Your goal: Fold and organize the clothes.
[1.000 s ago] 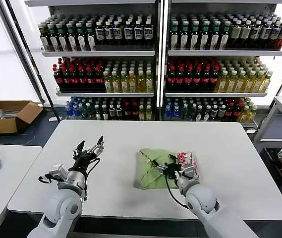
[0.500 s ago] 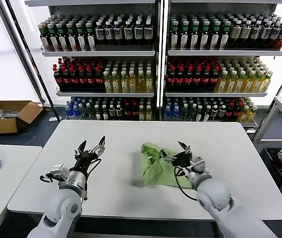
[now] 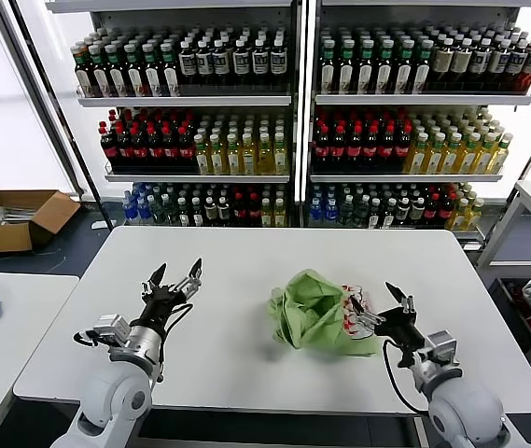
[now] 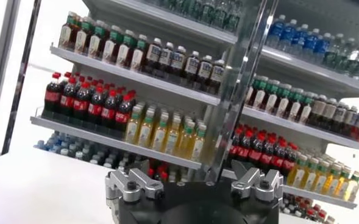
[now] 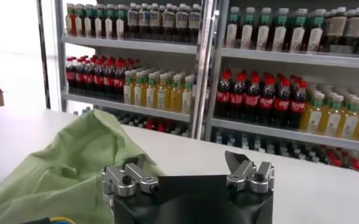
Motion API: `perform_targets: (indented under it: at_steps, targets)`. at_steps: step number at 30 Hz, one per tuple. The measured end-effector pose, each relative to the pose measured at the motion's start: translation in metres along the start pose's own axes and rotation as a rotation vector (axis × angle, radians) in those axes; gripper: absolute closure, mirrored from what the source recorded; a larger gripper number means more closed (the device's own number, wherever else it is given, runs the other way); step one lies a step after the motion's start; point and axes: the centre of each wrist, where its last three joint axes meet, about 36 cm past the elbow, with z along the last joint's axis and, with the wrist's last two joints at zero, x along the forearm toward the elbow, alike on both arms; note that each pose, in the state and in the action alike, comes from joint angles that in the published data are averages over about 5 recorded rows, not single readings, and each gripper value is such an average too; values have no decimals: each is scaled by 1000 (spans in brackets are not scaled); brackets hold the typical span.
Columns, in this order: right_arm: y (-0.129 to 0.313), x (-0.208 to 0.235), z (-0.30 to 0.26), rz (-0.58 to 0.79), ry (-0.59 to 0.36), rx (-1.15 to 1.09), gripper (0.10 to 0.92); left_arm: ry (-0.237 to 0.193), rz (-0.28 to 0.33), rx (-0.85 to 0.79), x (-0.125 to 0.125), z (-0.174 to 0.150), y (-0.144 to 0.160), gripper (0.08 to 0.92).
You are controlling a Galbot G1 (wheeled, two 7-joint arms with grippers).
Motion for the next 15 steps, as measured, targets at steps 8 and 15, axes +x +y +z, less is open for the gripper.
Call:
perform_targets:
  at_steps: [8, 15]
  targets:
    - [0, 11, 10, -1, 11, -5, 200, -6, 7, -4, 5, -1, -1, 177]
    - [0, 16, 11, -7, 5, -8, 200, -7, 12, -6, 7, -1, -1, 177]
